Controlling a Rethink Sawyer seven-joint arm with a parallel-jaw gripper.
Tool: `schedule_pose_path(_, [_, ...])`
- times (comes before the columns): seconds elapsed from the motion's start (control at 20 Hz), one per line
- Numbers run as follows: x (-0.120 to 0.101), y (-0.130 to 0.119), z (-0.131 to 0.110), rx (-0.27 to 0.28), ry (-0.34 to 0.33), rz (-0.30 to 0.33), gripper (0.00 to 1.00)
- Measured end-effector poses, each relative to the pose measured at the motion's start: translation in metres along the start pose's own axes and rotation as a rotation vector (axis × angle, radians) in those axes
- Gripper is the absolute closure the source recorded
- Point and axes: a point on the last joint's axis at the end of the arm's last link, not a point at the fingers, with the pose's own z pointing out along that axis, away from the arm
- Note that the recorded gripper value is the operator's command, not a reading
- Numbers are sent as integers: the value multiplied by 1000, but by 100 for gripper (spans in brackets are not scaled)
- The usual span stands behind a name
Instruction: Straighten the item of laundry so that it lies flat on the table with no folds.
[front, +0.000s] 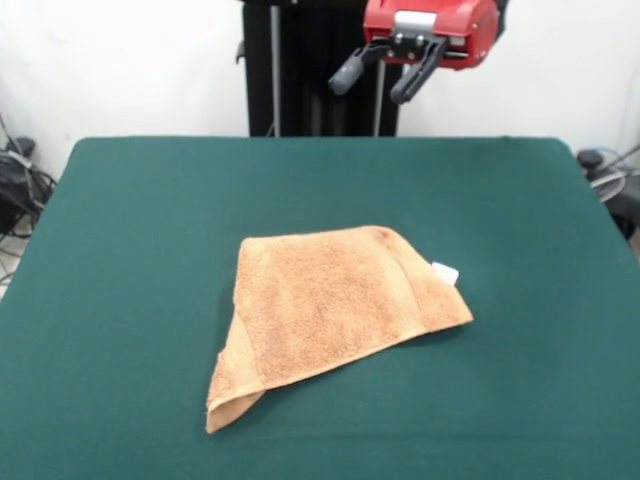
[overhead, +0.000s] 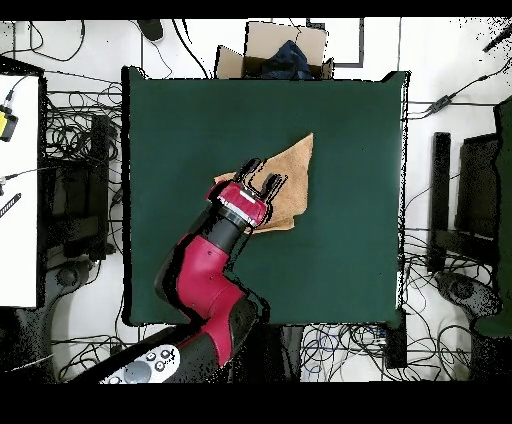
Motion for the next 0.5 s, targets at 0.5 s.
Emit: schedule_pose_path(0.5, [-16, 18, 11, 63, 83, -60, 0])
